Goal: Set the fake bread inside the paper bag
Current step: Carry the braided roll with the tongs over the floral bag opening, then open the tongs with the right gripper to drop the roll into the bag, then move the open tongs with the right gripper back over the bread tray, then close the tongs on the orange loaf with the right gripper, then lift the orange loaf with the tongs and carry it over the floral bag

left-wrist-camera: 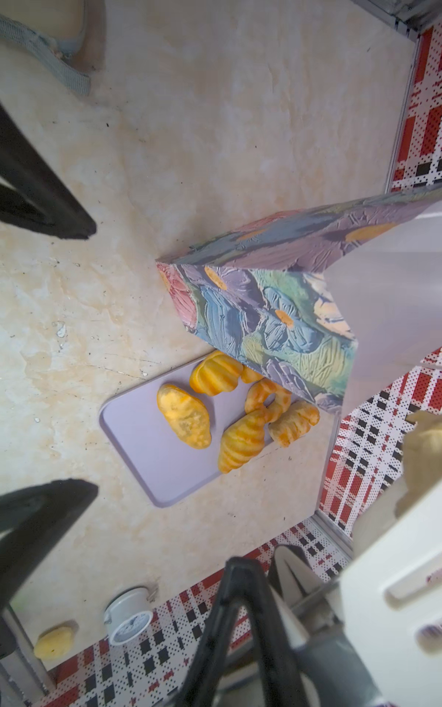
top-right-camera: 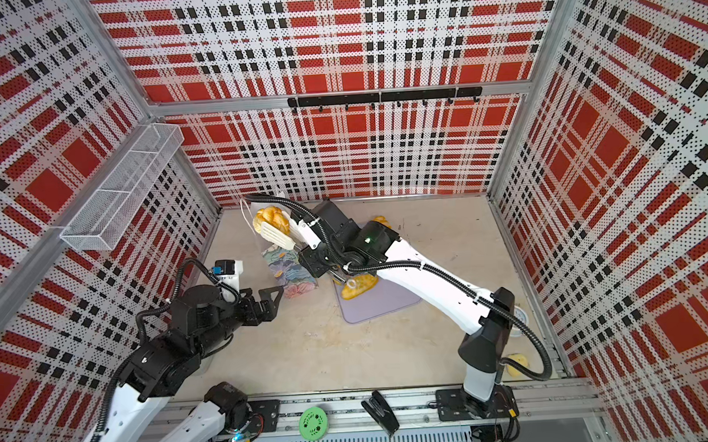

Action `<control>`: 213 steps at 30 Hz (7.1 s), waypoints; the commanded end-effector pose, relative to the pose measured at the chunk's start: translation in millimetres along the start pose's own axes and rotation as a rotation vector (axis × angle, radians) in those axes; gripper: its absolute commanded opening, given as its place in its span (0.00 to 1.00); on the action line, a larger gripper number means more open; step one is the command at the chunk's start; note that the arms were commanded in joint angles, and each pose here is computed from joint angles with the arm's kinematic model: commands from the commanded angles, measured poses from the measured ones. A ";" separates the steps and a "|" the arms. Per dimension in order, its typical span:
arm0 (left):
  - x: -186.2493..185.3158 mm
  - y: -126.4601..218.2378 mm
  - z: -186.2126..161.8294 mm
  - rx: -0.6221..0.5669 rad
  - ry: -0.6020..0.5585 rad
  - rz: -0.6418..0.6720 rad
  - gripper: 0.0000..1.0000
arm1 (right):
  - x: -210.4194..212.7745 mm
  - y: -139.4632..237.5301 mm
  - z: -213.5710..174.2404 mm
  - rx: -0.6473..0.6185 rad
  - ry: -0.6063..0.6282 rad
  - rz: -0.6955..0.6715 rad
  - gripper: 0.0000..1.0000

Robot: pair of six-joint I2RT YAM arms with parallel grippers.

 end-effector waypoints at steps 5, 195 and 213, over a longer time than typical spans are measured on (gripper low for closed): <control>15.2 6.3 0.2 0.011 0.031 0.043 0.99 | -5.2 -13.1 29.9 -0.052 0.031 -0.033 0.46; -44.8 -30.4 -123.9 0.131 -0.019 0.005 0.99 | -136.2 -0.7 -234.5 0.287 -0.640 0.050 0.17; -63.7 -11.2 -80.3 0.076 -0.090 -0.095 0.99 | -123.8 45.4 -167.3 0.114 -0.543 0.039 0.18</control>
Point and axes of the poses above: each gripper's point midway between its finger pads, its own y axis back along the fingers, its own x axis along the line the jaws close on, z = x × y, the point moved 1 cm from there along y, back along the fingers, and after that the axes turned 1 degree about y, right-handed, at the moved point
